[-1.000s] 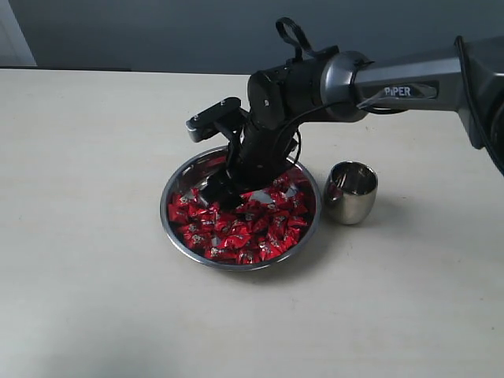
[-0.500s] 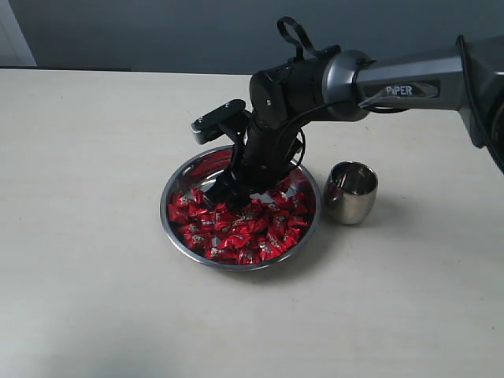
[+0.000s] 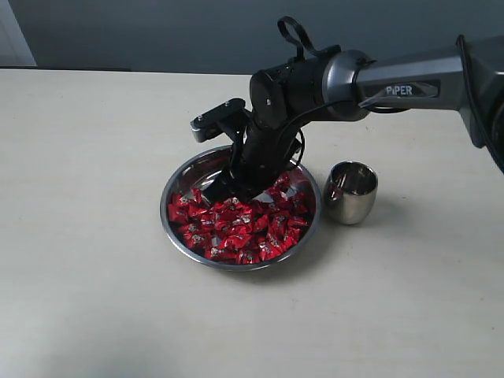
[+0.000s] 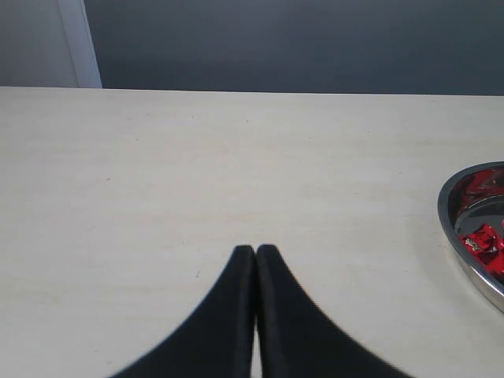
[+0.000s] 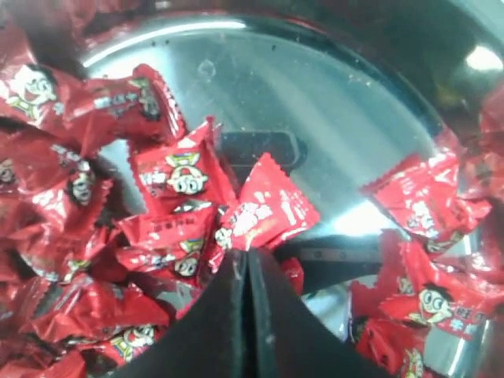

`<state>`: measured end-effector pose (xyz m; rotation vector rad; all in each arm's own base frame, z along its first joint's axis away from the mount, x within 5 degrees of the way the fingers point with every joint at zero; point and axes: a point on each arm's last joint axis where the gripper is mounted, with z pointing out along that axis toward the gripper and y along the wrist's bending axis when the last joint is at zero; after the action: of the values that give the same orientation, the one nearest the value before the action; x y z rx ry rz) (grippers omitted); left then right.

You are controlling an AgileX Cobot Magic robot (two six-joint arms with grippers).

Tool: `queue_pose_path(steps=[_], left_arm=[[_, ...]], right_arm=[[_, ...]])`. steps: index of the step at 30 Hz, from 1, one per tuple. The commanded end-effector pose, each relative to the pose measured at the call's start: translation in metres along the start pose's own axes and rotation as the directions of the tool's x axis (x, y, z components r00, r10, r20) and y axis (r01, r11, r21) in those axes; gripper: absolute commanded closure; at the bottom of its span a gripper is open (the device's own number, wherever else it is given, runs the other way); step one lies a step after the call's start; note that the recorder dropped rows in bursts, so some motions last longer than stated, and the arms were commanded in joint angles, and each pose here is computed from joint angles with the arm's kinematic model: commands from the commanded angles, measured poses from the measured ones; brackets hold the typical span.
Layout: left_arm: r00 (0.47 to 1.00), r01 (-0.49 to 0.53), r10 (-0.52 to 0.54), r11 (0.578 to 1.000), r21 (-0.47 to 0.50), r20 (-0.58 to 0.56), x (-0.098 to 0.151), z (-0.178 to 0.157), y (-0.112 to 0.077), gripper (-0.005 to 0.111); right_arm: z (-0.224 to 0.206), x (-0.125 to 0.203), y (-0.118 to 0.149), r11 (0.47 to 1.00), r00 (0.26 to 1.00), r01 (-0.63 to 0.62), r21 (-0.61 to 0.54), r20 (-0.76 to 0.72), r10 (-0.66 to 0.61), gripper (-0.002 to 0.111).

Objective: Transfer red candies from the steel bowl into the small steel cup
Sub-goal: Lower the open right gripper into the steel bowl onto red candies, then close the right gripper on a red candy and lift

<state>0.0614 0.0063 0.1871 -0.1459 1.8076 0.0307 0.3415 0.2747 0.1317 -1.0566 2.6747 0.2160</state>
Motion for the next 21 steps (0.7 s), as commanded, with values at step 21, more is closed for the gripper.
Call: queue_pose_path(steps=[21], left_arm=[[1.000, 0.001, -0.001, 1.000, 0.005, 0.008, 0.000, 0.000, 0.000, 0.106]], right_arm=[[-0.039, -0.012, -0.002, 0.999, 0.993, 0.043, 0.028, 0.109, -0.045, 0.091]])
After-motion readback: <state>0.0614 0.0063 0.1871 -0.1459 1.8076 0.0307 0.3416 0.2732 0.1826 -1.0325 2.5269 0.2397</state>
